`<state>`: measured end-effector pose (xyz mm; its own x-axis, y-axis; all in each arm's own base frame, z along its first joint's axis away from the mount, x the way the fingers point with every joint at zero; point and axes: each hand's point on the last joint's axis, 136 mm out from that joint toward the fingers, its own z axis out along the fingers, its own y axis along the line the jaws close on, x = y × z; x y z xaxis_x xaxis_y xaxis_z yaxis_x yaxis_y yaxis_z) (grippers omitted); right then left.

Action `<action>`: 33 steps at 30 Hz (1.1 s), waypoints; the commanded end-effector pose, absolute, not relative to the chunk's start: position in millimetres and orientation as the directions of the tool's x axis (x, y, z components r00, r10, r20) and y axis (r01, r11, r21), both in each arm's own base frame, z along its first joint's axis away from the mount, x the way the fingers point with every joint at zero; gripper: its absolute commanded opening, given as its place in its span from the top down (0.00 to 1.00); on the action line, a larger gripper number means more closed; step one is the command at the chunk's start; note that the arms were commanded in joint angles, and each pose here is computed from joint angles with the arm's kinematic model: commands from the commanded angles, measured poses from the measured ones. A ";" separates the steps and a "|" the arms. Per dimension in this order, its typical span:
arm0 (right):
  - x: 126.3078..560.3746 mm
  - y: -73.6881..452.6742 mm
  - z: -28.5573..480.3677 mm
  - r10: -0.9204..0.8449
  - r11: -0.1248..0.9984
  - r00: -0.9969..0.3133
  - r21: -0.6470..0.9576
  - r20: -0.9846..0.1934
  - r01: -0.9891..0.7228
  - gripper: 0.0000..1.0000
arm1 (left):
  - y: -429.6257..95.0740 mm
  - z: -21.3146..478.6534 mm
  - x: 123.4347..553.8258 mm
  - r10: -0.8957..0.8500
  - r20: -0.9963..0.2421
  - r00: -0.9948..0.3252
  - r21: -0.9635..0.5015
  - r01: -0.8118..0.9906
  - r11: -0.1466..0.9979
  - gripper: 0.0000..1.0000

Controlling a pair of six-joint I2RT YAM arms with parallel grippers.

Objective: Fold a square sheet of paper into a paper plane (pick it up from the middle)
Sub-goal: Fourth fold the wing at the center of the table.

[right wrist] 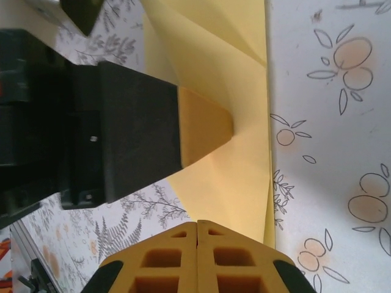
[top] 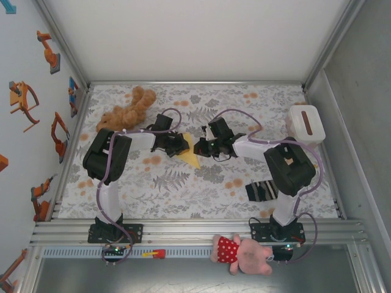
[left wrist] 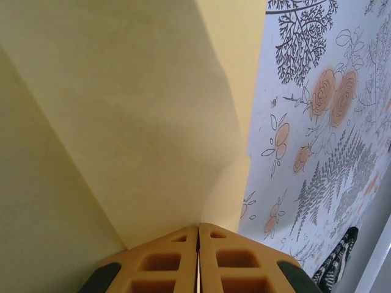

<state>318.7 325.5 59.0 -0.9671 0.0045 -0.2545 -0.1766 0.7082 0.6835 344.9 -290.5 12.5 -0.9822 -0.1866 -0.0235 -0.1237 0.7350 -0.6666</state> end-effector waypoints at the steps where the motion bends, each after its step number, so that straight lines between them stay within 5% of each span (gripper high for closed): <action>1: 319.0 337.1 53.3 -0.017 0.688 -0.973 0.704 -0.228 -0.177 0.97 | -271.7 -16.3 338.7 -0.222 0.019 -0.975 -0.592 -0.189 0.784 0.91; 33: 240.6 295.5 6.7 -0.243 0.764 -0.969 0.608 -0.040 -0.217 0.99 | -240.0 -54.3 317.5 -0.309 0.116 -0.944 -0.437 -0.328 0.838 0.93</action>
